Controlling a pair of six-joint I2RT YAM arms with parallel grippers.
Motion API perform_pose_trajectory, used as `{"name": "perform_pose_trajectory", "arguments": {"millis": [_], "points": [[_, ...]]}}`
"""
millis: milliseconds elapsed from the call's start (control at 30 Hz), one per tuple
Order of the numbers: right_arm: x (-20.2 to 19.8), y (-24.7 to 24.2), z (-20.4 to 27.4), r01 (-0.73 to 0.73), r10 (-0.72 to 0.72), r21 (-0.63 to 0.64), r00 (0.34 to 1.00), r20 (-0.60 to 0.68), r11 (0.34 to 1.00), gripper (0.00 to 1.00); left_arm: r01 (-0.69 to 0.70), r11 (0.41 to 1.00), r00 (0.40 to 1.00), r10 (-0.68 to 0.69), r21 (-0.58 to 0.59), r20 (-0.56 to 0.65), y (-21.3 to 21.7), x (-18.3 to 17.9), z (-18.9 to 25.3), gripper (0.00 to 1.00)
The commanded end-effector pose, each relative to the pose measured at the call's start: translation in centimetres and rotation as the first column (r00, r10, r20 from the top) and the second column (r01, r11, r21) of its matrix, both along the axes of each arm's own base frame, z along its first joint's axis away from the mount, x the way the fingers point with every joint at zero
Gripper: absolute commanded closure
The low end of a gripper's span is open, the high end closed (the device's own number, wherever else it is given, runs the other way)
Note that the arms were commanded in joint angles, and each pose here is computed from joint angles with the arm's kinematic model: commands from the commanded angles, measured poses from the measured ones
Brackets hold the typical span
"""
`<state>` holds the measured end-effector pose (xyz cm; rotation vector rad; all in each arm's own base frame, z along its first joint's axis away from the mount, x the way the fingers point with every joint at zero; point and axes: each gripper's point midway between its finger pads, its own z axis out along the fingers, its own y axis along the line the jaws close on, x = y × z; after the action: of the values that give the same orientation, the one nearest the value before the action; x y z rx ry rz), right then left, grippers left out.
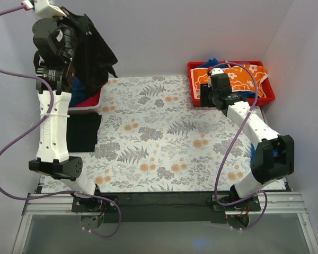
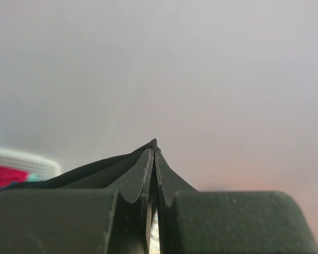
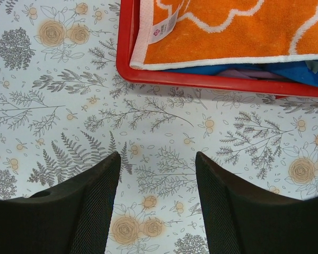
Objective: Fold and stack the t-shirts
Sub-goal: Grab the tshirt from the pile, then move the tshirt to the center of the board, then flatten the tshirt out
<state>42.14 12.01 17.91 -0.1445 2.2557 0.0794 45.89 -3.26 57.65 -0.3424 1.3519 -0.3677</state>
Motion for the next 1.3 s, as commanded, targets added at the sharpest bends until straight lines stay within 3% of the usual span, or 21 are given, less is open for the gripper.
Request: {"name": "perform_pose_trajectory", "arguments": {"millis": [0, 100, 133, 233, 300, 333, 367, 433, 467, 500, 533, 567, 633, 733, 867, 967, 1100, 1267], "points": [[0.2, -0.5, 4.6, 0.045, -0.048, 0.028, 0.992, 0.113, 0.999, 0.36, 0.377, 0.925, 0.924, -0.38, 0.054, 0.046, -10.9, -5.4, 1.2, 1.0], [-0.4, -1.1, 5.3, 0.091, -0.097, 0.047, 0.987, 0.129, 0.995, 0.36, 0.51, 0.859, 0.86, -0.51, 0.038, 0.011, -15.7, -7.5, -1.0, 1.0], [-0.6, -1.5, 5.6, 0.116, -0.123, 0.054, 0.983, 0.138, 0.992, 0.36, 0.581, 0.813, 0.814, -0.581, 0.029, -0.03, -18.9, -8.9, -2.9, 1.0], [-1.6, -2.8, 7.5, 0.175, -0.185, 0.067, 0.964, 0.19, 0.982, 0.34, 0.666, 0.746, 0.73, -0.653, -0.002, -0.202, -24.8, -10.8, -10.8, 1.0], [-2.4, -3.6, 8.7, 0.201, -0.212, 0.07, 0.952, 0.222, 0.977, 0.32, 0.671, 0.741, 0.69, -0.636, -0.023, -0.345, -27.1, -11.0, -17.6, 1.0], [-2.8, -3.9, 9.2, 0.21, -0.221, 0.073, 0.947, 0.234, 0.975, 0.31, 0.714, 0.699, 0.628, -0.662, -0.035, -0.408, -28.8, -11.9, -20.7, 1.0], [-3.2, -4.2, 9.6, 0.214, -0.228, 0.08, 0.942, 0.245, 0.973, 0.3, 0.756, 0.653, 0.573, -0.687, -0.035, -0.448, -30.4, -13.2, -22.8, 0.96], [-3.6, -4.5, 9.4, 0.229, -0.241, 0.078, 0.939, 0.244, 0.97, 0.29, 0.798, 0.603, 0.513, -0.679, 0.0, -0.525, -32.5, -14.3, -26.2, 0.71], [-3.8, -4.6, 9.3, 0.229, -0.241, 0.078, 0.939, 0.243, 0.97, 0.27, 0.801, 0.597, 0.512, -0.638, 0.05, -0.575, -32.4, -14.7, -27.9, 0.63], [-4.0, -4.7, 9.3, 0.233, -0.245, 0.078, 0.938, 0.247, 0.969, 0.26, 0.747, 0.656, 0.575, -0.554, 0.11, -0.602, -31.4, -13.7, -28.9, 0.52], [-4.2, -4.8, 8.7, 0.234, -0.244, 0.069, 0.94, 0.237, 0.97, 0.24, 0.709, 0.69, 0.61, -0.498, 0.145, -0.616, -30.6, -13.3, -29.5, 0.48], [-4.3, -4.8, 8.4, 0.225, -0.232, 0.058, 0.945, 0.232, 0.973, 0.1, 0.665, 0.729, 0.639, -0.441, 0.164, -0.63, -29.4, -12.9, -30.0, 0.46], [-4.6, -4.2, 8.1, 0.18, -0.185, 0.045, 0.956, 0.226, 0.983, 0.02, 0.502, 0.824, 0.743, -0.256, 0.263, -0.619, -25.5, -11.3, -30.5, 0.37], [-5.2, -2.6, 7.6, 0.059, -0.067, 0.043, 0.972, 0.224, 0.997, 0.02, 0.349, 0.905, 0.75, -0.114, 0.244, -0.652, -20.8, -9.5, -32.0, 0.35], [-6.0, -1.1, 5.6, -0.068, 0.065, 0.005, 0.978, 0.198, 0.998, 0.02, 0.266, 0.95, 0.646, -0.048, 0.166, -0.762, -16.6, -8.5, -36.8, 0.41], [-6.4, 1.2, 5.7, -0.17, 0.146, 0.076, 0.956, 0.255, 0.982, 0.02, 0.247, 0.954, 0.586, -0.005, 0.172, -0.81, -15.0, -7.7, -39.4, 0.47], [-7.1, 2.5, 2.6, -0.175, 0.159, 0.111, 0.977, 0.142, 0.978, 0.02, 0.228, 0.955, 0.456, 0.064, 0.187, -0.888, -13.5, -7.3, -44.6, 0.59], [-8.4, 4.2, 0.2, -0.193, 0.189, 0.109, 0.981, 0.046, 0.975, 0.02, 0.132, 0.976, 0.375, 0.112, 0.173, -0.92, -10.4, -7.3, -48.4, 0.61]]}}
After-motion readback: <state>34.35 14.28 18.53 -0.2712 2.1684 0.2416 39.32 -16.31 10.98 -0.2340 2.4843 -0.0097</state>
